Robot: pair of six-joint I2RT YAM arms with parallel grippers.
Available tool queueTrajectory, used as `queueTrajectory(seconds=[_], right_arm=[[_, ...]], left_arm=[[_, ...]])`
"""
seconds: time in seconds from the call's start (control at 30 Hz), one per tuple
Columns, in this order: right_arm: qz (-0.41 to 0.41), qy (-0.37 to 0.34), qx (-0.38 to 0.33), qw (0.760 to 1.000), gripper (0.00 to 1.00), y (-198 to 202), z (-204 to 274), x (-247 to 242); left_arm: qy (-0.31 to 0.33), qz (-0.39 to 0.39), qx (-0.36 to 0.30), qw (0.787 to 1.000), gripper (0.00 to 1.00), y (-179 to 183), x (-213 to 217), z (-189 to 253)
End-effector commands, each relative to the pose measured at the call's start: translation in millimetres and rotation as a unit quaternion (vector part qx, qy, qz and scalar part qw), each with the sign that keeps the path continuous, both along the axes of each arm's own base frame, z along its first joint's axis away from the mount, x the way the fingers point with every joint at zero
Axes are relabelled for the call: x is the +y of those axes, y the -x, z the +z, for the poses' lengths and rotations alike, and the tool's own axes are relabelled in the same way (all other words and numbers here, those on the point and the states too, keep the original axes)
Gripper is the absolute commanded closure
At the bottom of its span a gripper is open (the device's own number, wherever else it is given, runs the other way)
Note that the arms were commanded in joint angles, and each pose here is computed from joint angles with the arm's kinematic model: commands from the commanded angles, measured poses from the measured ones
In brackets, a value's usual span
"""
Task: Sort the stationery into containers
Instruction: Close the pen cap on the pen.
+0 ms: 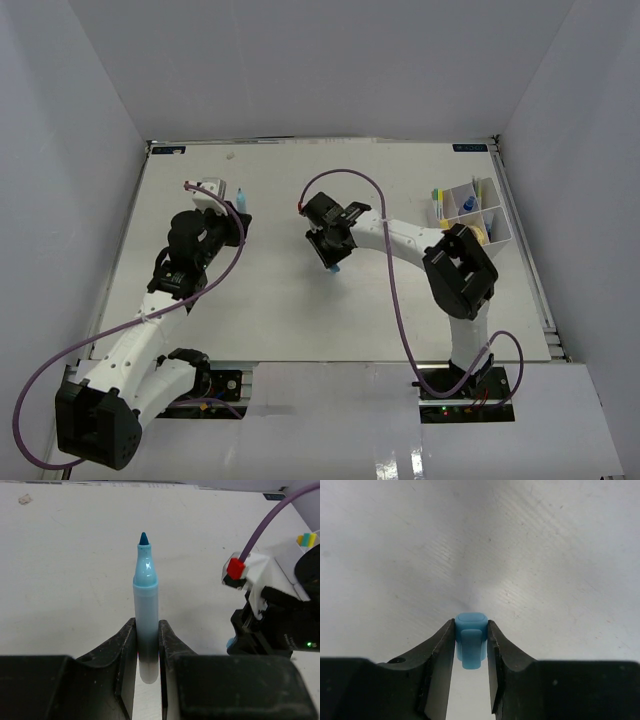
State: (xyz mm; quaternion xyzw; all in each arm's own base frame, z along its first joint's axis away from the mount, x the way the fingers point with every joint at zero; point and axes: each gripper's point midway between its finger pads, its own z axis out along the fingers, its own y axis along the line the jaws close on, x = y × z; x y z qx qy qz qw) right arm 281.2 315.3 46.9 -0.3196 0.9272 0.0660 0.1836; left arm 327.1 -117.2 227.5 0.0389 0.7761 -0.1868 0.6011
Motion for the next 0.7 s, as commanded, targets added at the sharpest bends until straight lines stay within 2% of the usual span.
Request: queueTrajectory(seconds=[0.0, 0.2, 0.37, 0.43, 0.67], right_arm=[[0.0, -0.075, -0.077, 0.994, 0.78, -14.1, 76.5, 13.9], [-0.007, -0.16, -0.186, 0.969, 0.83, -31.2, 171.7, 18.8], [-0.016, -0.266, -0.266, 0.926, 0.84, -37.8, 258.1, 28.3], [-0.024, -0.315, -0.288, 0.904, 0.84, -39.6, 290.7, 35.1], [-0.052, -0.433, -0.32, 0.841, 0.84, -45.0, 355.6, 52.8]], left_arm=[[0.009, -0.074, -0.048, 0.996, 1.0, 10.7, -22.3, 29.8], [0.006, -0.192, -0.077, 0.978, 1.0, 34.2, -53.2, 37.1], [0.011, -0.27, -0.107, 0.957, 1.0, 54.7, -74.0, 45.4], [0.014, -0.285, -0.113, 0.952, 1.0, 58.8, -78.7, 46.4], [0.011, -0.288, -0.114, 0.951, 1.0, 60.2, -82.9, 42.8]])
